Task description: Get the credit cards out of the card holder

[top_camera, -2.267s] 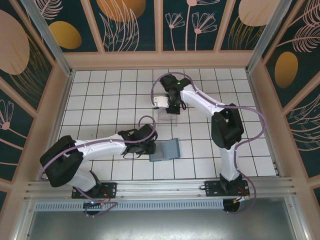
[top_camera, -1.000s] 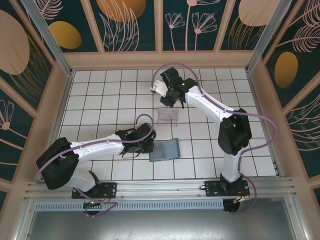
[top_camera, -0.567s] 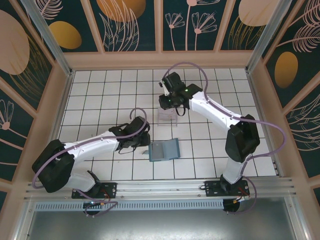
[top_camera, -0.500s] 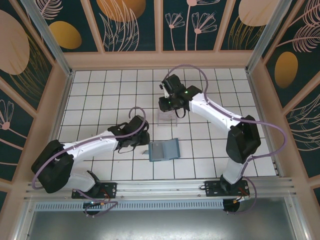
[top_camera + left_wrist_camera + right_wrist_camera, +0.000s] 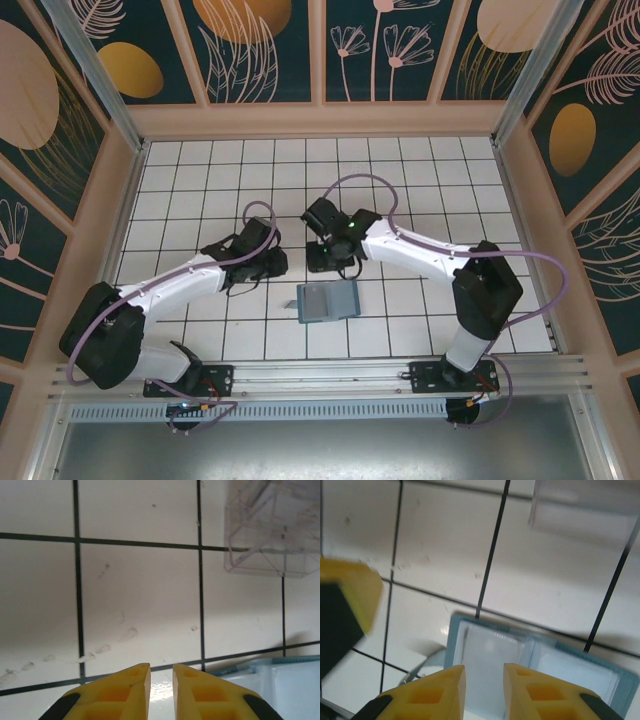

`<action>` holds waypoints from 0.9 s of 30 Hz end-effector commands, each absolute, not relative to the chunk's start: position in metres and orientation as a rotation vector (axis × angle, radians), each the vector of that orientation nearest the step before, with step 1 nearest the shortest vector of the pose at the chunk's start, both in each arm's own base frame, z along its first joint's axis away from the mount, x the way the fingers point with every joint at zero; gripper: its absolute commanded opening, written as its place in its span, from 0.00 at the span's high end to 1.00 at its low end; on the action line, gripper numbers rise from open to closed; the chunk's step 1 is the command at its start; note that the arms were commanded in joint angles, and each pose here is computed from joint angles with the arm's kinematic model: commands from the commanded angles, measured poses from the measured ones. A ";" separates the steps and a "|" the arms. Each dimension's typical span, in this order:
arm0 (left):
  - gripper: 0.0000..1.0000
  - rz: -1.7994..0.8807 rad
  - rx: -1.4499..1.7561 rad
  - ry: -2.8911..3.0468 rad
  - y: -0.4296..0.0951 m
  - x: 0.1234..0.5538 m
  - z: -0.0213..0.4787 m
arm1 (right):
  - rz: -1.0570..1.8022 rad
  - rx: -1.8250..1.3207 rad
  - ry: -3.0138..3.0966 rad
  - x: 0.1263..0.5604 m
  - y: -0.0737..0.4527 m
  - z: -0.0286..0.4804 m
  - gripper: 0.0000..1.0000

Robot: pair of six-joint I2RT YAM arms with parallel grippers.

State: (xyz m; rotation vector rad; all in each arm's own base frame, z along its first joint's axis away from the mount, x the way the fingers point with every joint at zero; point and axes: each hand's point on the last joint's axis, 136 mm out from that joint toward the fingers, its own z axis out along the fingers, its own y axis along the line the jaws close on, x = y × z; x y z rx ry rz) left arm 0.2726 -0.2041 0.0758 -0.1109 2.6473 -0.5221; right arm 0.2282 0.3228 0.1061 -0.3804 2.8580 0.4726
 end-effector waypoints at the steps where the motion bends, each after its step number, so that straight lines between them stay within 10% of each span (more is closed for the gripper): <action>1: 0.79 -0.525 -0.091 2.620 -0.196 0.277 0.078 | 0.388 -0.310 2.906 0.210 0.312 0.098 0.71; 27: 0.79 -0.574 -0.120 2.526 -0.179 0.304 0.096 | 0.034 -0.383 3.036 0.172 0.334 0.033 0.54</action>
